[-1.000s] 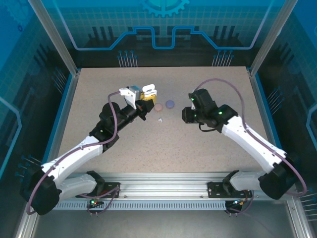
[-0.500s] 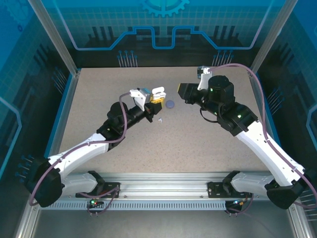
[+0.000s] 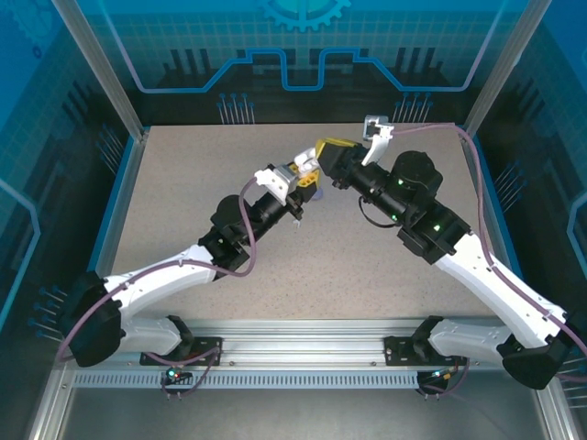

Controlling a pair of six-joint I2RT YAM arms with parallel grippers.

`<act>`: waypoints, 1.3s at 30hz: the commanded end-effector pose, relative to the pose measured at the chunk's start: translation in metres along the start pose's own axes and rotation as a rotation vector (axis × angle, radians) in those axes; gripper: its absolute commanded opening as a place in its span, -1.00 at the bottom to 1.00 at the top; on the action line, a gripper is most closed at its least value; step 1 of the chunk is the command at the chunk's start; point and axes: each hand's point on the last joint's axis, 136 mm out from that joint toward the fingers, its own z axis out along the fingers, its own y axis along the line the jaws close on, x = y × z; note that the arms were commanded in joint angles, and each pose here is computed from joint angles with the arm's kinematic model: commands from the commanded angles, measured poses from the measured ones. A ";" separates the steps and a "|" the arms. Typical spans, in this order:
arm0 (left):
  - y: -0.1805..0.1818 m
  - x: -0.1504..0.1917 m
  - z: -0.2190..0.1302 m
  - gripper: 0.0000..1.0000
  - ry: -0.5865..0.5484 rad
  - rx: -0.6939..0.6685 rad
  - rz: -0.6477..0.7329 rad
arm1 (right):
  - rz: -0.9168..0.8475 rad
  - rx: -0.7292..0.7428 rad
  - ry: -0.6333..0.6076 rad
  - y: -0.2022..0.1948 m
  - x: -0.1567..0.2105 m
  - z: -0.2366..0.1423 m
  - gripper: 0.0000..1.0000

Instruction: Insert the wireless bluetooth earbuds into the charging case

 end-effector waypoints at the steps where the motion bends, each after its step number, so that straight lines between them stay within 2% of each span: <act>1: 0.016 -0.045 0.006 -1.00 -0.162 -0.095 0.012 | 0.008 -0.061 -0.118 0.016 -0.020 -0.009 -0.50; 16: 0.013 -0.051 0.020 -1.00 -0.183 -0.087 -0.019 | 0.047 -0.084 -0.177 0.015 -0.017 0.006 -0.50; 39: 0.008 -0.050 0.023 -1.00 -0.174 -0.064 -0.035 | 0.041 -0.082 -0.110 0.011 0.003 0.027 -0.51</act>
